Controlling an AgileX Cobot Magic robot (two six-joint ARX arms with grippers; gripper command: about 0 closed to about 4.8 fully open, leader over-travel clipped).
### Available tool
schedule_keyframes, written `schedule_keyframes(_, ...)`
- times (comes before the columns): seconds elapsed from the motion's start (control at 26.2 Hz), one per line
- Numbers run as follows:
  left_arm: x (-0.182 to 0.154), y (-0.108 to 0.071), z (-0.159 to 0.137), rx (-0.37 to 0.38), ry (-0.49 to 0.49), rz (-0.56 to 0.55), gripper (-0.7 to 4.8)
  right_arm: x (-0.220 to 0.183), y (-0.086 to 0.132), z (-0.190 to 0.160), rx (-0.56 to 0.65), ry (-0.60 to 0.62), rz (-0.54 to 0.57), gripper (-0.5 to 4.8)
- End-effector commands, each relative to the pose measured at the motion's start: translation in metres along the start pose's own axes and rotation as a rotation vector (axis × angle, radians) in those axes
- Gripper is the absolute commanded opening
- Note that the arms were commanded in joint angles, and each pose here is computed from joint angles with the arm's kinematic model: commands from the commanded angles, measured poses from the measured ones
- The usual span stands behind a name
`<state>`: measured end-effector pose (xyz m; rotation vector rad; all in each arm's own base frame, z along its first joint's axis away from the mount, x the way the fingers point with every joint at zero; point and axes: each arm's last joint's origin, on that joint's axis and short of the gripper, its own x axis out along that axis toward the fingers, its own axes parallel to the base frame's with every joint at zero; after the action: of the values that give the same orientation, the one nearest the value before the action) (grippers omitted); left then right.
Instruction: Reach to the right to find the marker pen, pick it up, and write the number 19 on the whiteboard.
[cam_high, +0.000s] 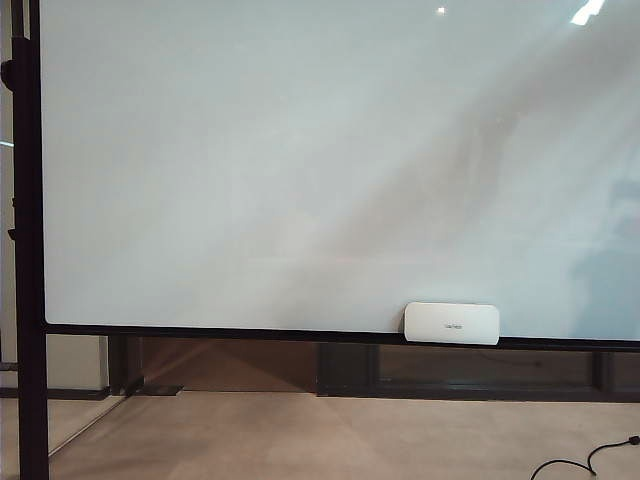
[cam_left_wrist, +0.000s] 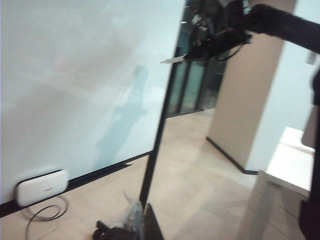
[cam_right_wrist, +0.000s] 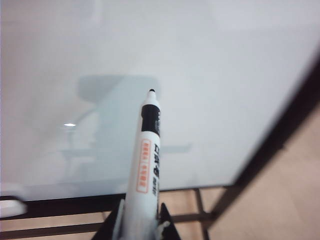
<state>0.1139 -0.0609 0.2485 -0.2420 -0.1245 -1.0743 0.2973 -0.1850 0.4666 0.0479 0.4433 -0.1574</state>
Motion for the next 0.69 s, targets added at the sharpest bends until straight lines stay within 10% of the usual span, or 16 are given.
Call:
schedule_keyframes(0.04, -0.005, -0.008, 0.019, 0.094, 0.005, 0.113, -0.05, -0.014, 0.030, 0.010, -0.022, -0.038, 0.070, -0.01)
schedule_keyframes(0.53, -0.022, -0.044, 0.101, 0.173, -0.009, 0.282, -0.05, -0.135, 0.161, 0.028, -0.184, -0.286, 0.422, -0.01)
schedule_keyframes(0.69, -0.024, -0.050, 0.111, 0.176, -0.027, 0.264, -0.05, -0.141, 0.185, 0.015, -0.203, -0.173, 0.435, -0.01)
